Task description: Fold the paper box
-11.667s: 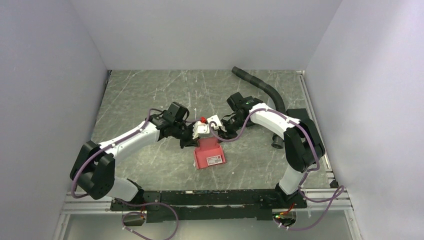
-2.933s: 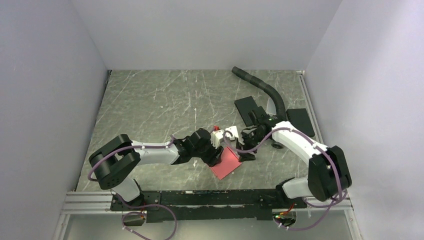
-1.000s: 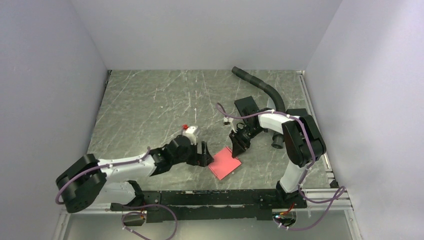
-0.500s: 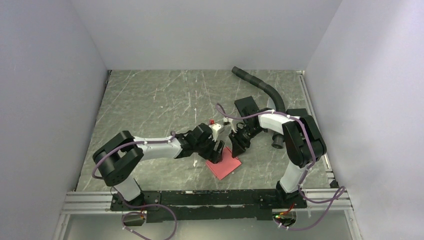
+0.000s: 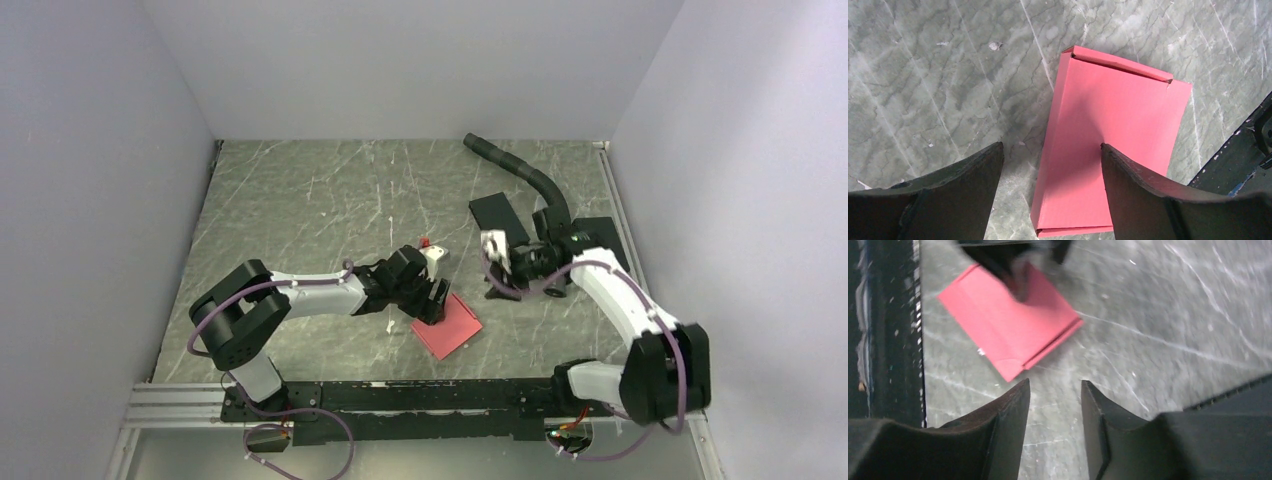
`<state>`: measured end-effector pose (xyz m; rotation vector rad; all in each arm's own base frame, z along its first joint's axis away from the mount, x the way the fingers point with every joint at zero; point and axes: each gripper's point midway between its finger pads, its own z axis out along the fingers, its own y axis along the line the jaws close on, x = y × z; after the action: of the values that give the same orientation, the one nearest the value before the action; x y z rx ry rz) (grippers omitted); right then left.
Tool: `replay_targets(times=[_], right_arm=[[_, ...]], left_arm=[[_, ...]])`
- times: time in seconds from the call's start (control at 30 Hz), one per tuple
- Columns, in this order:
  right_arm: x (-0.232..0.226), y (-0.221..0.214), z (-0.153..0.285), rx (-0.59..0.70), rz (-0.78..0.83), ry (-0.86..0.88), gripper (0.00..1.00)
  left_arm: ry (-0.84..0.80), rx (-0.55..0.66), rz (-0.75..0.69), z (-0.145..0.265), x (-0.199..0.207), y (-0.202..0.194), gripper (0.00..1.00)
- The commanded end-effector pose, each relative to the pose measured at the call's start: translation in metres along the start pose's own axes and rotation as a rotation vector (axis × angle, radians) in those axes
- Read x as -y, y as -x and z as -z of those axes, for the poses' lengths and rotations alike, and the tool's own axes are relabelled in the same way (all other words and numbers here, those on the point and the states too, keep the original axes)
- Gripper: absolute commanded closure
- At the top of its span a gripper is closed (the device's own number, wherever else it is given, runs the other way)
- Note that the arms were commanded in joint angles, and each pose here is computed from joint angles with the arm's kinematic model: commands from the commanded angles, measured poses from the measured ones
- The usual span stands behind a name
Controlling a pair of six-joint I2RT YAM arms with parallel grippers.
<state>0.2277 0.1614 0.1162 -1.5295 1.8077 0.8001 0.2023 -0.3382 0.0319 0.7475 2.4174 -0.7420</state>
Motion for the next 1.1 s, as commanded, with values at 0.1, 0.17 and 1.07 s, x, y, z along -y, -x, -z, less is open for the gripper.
replay_targets(times=[0.1,0.17,1.07], right_arm=[[-0.099,-0.011,-0.008,0.143,0.625,0.3,0.68],[-0.11,-0.008,-0.02,0.124,0.669,0.354,0.78],[-0.137,-0.016,-0.12,-0.226,0.759,0.381,0.9]], left_arm=[[0.025,-0.166,0.041,0.0,-0.016,-0.053,0.23],[0.009,-0.166,0.051,-0.001,-0.014,-0.054,0.23],[-0.067,-0.213,0.069,-0.003,-0.009,-0.058,0.23]])
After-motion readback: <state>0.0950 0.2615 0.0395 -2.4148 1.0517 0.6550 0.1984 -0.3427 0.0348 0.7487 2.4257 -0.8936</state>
